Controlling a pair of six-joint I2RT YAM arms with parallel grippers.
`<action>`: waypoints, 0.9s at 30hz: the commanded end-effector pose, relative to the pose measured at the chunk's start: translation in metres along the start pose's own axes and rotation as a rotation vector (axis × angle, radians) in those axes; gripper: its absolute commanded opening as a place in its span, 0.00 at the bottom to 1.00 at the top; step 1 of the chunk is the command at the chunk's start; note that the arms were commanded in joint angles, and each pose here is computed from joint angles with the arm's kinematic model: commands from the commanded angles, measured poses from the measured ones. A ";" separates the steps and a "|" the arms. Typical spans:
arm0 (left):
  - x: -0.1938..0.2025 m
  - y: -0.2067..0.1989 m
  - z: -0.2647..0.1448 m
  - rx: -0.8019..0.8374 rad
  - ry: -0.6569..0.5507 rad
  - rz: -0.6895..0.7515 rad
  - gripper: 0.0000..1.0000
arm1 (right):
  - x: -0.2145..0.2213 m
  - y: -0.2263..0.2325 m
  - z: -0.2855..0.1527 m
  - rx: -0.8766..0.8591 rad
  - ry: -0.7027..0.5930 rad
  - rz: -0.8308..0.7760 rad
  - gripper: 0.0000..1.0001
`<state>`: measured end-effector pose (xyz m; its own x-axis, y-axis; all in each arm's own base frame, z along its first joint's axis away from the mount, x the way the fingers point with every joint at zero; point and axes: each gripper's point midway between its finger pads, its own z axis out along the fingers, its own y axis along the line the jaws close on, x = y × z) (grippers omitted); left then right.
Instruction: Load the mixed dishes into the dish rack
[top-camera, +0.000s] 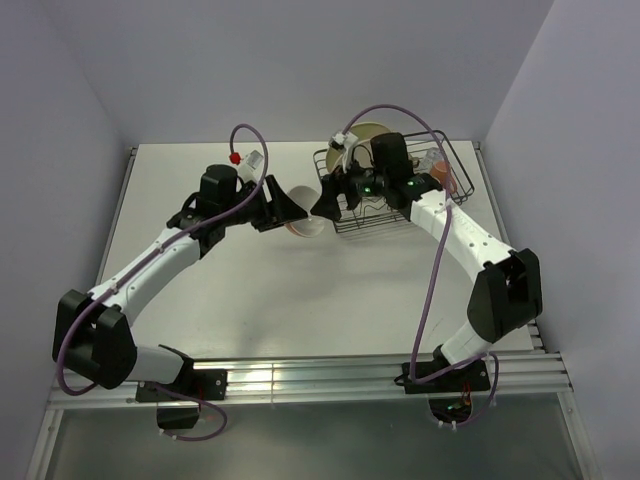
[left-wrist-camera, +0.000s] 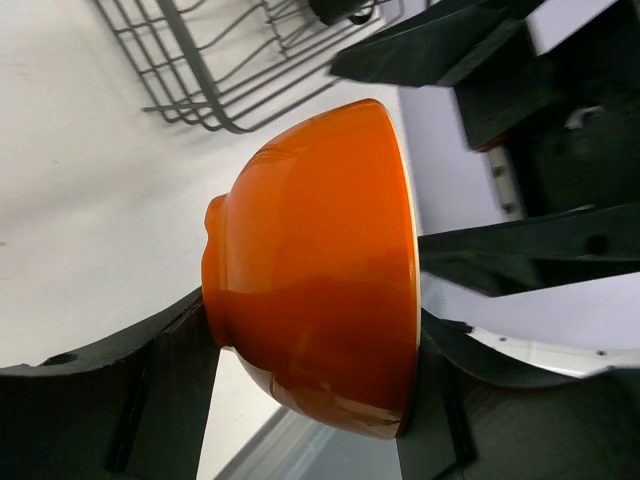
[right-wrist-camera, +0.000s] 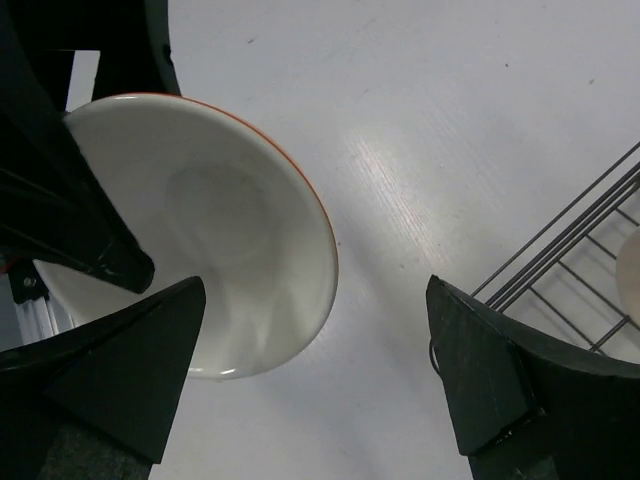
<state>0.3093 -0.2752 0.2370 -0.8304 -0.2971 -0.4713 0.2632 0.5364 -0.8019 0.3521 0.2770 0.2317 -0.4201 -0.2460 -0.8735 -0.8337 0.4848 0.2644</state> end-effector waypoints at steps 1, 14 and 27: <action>-0.025 -0.027 -0.015 0.022 -0.086 0.152 0.34 | -0.045 0.008 -0.022 -0.041 -0.090 -0.104 1.00; -0.041 -0.048 0.004 -0.029 -0.065 0.550 0.29 | -0.078 -0.036 -0.099 0.069 -0.189 -0.085 1.00; -0.069 -0.074 0.082 -0.064 -0.002 1.015 0.27 | -0.019 -0.099 -0.163 0.250 -0.207 0.080 1.00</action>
<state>0.3674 -0.3480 0.2825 -0.3932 0.2408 -0.8874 0.7737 0.6080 -0.1778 0.3926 0.1057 0.2770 -0.4162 -0.0522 -0.9078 -0.6686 0.6942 0.2666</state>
